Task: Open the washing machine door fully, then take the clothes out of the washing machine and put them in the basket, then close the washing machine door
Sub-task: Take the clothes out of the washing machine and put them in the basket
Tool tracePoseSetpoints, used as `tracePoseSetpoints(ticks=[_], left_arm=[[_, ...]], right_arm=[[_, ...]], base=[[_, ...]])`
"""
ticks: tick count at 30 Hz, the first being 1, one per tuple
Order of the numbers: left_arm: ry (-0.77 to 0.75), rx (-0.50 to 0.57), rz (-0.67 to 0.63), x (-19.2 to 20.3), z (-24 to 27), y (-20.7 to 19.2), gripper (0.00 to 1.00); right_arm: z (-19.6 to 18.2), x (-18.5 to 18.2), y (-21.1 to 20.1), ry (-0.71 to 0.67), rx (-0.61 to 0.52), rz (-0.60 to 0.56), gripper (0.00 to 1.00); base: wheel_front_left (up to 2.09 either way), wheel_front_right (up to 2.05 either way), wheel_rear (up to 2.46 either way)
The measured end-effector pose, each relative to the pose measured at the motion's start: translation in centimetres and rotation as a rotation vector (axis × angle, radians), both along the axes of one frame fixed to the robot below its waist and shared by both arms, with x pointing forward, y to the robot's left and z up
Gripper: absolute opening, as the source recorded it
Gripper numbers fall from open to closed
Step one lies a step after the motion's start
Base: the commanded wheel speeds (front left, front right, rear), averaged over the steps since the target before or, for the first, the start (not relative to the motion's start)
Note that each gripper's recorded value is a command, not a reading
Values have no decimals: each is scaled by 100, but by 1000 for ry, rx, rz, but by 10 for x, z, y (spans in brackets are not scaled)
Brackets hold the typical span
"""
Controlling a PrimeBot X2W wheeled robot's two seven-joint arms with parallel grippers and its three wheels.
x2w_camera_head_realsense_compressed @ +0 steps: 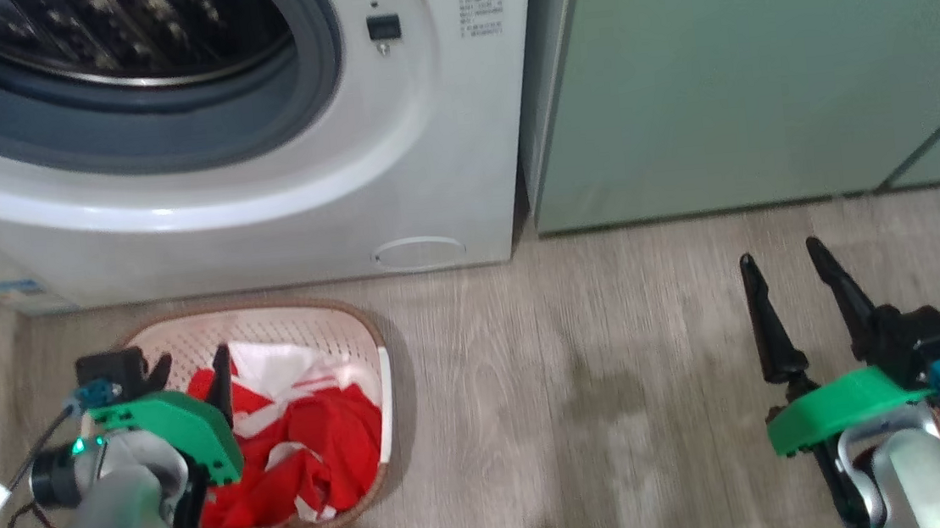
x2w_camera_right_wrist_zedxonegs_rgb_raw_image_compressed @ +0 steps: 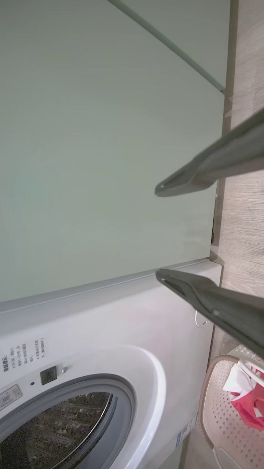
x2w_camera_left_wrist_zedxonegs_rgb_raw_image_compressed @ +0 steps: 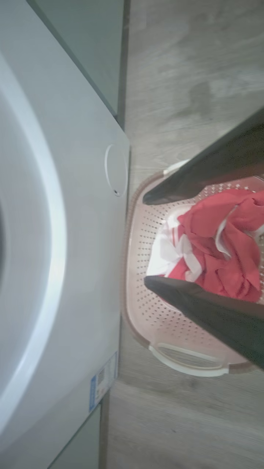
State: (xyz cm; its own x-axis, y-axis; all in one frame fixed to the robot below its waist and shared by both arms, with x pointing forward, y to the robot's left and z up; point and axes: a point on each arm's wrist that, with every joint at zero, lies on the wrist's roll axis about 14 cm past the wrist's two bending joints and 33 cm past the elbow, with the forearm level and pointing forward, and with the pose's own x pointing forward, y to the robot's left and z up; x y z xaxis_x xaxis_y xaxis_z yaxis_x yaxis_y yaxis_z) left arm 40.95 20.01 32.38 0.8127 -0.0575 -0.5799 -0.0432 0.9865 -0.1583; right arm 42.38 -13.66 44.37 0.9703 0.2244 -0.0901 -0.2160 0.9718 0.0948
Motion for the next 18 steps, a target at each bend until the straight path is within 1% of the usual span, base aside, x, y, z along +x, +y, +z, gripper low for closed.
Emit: tracePoseSetpoints(ticks=[3, 5, 7, 11, 14, 18], left_arm=[[-140, -18, 4, 14, 37, 4, 100], [-216, -35, 22, 15, 57, 8, 100], [-274, -42, 18, 9, 72, 8, 100], [-367, -68, 58, -8, 97, 19, 100], [-431, -64, 75, -16, 115, 28, 100], [-511, -37, 59, -23, 139, 33, 100]], right_arm=[[9, -9, 3, -17, 10, 7, 100], [16, -14, 5, -32, 18, 9, 100], [22, -20, 6, -45, 28, 9, 100], [28, -37, 5, -54, 41, 2, 100], [33, -47, 3, -68, 46, -3, 100], [46, -52, 0, -104, 54, -18, 100]], base=[[0, 0, 0], [0, 0, 0], [0, 0, 0], [0, 0, 0], [0, 0, 0], [0, 0, 0]])
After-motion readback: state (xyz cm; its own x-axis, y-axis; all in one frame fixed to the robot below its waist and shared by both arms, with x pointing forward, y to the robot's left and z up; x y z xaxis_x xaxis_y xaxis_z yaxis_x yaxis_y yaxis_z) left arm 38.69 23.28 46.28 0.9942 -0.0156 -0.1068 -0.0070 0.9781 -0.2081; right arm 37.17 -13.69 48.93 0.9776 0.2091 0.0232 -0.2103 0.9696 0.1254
